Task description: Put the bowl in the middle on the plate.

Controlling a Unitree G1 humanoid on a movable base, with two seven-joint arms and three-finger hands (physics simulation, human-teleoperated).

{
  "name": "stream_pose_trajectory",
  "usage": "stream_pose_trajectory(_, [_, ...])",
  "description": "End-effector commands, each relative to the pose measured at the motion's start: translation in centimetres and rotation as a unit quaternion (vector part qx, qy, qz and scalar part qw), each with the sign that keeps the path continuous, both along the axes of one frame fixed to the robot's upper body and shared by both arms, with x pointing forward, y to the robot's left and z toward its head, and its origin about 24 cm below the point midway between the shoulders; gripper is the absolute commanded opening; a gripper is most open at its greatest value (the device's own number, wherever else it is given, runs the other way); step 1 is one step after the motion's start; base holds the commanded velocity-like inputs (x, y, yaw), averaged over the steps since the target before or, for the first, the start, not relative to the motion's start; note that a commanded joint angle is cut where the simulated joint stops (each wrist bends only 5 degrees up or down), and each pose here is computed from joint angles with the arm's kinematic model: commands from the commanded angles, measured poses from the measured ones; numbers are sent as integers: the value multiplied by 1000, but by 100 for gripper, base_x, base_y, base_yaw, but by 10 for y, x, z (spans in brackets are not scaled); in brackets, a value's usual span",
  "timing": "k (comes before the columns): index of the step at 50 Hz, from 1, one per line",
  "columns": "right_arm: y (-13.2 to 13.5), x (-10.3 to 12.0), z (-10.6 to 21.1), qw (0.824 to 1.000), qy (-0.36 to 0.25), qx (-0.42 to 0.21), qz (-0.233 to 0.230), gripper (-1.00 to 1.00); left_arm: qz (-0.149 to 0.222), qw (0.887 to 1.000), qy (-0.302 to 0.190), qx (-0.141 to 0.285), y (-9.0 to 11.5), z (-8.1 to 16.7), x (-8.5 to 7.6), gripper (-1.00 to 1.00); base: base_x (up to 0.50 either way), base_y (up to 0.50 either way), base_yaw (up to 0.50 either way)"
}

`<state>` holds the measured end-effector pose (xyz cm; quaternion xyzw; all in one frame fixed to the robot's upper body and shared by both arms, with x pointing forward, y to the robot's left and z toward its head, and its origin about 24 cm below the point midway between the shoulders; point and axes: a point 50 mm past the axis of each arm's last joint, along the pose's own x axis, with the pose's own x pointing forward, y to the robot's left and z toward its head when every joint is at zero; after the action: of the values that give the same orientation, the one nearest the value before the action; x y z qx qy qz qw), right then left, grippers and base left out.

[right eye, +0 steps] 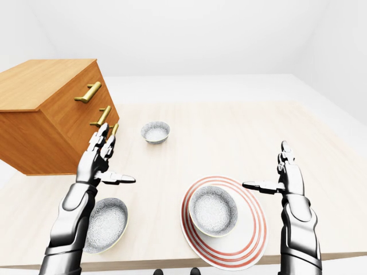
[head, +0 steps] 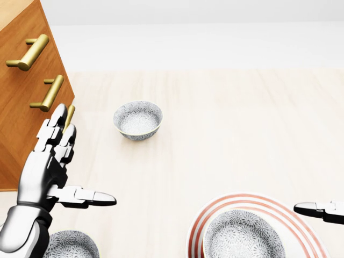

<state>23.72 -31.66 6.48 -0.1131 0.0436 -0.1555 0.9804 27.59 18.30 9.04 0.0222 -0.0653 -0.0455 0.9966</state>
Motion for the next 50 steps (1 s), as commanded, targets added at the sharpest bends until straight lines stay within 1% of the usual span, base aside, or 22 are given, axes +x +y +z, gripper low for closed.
stream_pose_trajectory(1, [-1,1,3,1000,-8,2,-2,100,-6,1000,1,-5,-2,-1,-3,100,0,0,0])
stream_pose_trajectory(6, [-4,1,10,1000,-27,9,-9,100,-7,1000,-6,2,-3,2,-4,100,0,0,0])
stream_pose_trajectory(7, [-5,1,19,999,-43,7,-3,100,-3,1000,-11,8,-2,5,-3,100,0,0,0])
stream_pose_trajectory(9, [-10,3,28,998,-63,9,-11,100,6,1000,-22,17,-1,10,-4,100,0,0,0])
stream_pose_trajectory(10, [-13,1,27,998,-56,1,-16,100,12,999,-22,20,0,10,-3,100,0,0,0])
stream_pose_trajectory(12, [-19,2,27,997,-64,19,-30,100,21,999,-34,3,3,15,-3,100,0,0,0])
stream_pose_trajectory(13, [-20,1,18,998,-44,22,-34,100,25,999,-41,-3,5,19,-3,100,0,0,0])
stream_pose_trajectory(16, [-23,2,25,997,-64,31,-41,100,43,997,-52,-27,10,23,-3,100,0,0,0])
stream_pose_trajectory(17, [-25,2,25,996,-64,36,-44,100,53,997,-44,-31,14,20,-1,100,0,0,0])
stream_pose_trajectory(18, [-26,2,25,996,-65,37,-46,100,65,996,-50,-35,17,23,-1,100,0,0,0])
stream_pose_trajectory(21, [-36,2,28,994,-72,43,-74,100,82,994,-50,-46,23,23,0,100,0,0,0])
stream_pose_trajectory(28, [-51,0,27,991,-65,49,-106,100,90,994,-45,-41,25,22,1,100,0,0,0])
stream_pose_trajectory(30, [-56,-1,30,990,-68,48,-116,100,91,993,-61,-40,23,28,-2,100,0,0,0])
stream_pose_trajectory(34, [-61,-2,29,988,-66,50,-128,100,94,993,-63,-34,23,29,-3,100,0,0,0])
stream_pose_trajectory(35, [-65,-2,31,986,-69,53,-139,100,97,993,-61,-34,25,28,-2,100,0,0,0])
stream_pose_trajectory(38, [-67,-3,31,986,-67,53,-144,100,99,993,-53,-34,26,25,-1,100,0,0,0])
stream_pose_trajectory(39, [-74,-4,31,983,-70,57,-162,100,103,993,-47,-34,27,22,0,100,0,0,0])
stream_pose_trajectory(42, [-78,-4,30,981,-70,55,-170,100,112,992,-40,-31,30,20,2,100,0,0,0])
stream_pose_trajectory(45, [-91,-6,38,975,-81,61,-198,100,123,990,-55,-32,31,27,1,100,0,0,0])
stream_pose_trajectory(46, [-92,-6,38,975,-81,62,-199,100,123,990,-56,-32,31,27,1,100,0,0,0])
stream_pose_trajectory(47, [-107,-10,61,968,-112,72,-215,100,121,990,-69,-34,30,34,2,100,0,0,0])
stream_pose_trajectory(50, [-130,-14,88,958,-140,73,-238,100,125,987,-96,-31,32,48,6,100,0,0,0])
